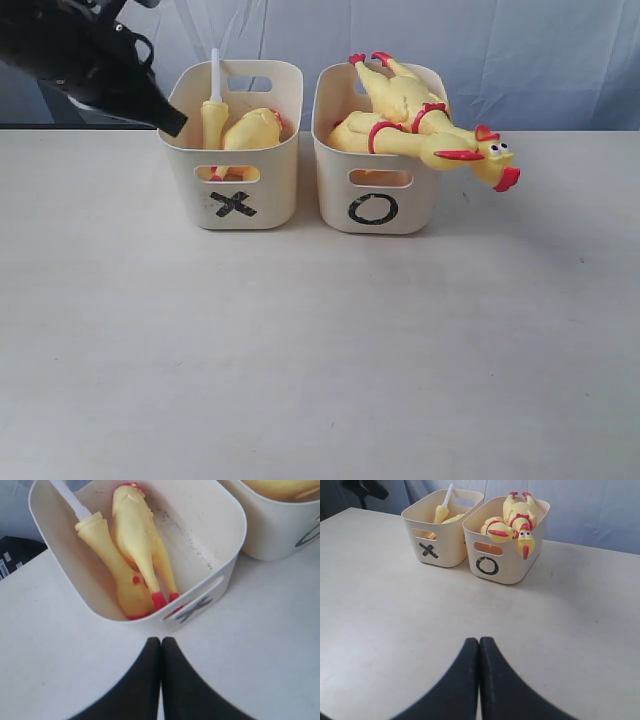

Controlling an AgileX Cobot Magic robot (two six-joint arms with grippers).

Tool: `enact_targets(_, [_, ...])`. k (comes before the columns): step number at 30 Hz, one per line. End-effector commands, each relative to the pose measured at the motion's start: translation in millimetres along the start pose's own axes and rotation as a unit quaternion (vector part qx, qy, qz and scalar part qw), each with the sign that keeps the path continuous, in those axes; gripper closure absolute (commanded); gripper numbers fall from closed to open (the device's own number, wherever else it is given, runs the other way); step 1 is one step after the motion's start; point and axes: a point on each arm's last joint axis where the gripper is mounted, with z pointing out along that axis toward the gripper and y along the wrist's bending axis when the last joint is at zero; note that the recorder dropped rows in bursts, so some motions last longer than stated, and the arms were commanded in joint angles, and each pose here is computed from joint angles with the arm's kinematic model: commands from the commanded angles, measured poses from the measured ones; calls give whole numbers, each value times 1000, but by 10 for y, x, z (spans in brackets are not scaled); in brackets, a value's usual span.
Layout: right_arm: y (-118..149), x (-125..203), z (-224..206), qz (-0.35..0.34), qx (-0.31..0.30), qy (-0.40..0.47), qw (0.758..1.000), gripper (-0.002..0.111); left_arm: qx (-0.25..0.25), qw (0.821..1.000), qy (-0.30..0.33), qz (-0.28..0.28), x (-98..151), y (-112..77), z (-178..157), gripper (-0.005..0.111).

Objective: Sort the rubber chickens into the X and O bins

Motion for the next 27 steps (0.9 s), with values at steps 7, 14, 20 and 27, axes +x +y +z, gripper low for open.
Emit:
enact_targets(7, [-2,6,8,-3,3,-3,1000,109,-17,997,-69,-30,467,-241,-609,106])
enact_targets(14, [-1,13,3,-3,4,-2,1000,109,-28,990,-130,-43,959,-485,-1140,106])
enact_targets(20, [-37,35,-32,-11,26,-4,1000,109,-18,985,-168,-41,1185,-652,-1593,106])
enact_targets(27, [73,34,-22,16,15,-5,1000,109,-30,979,-199,-23,1302,-723,-1872,106])
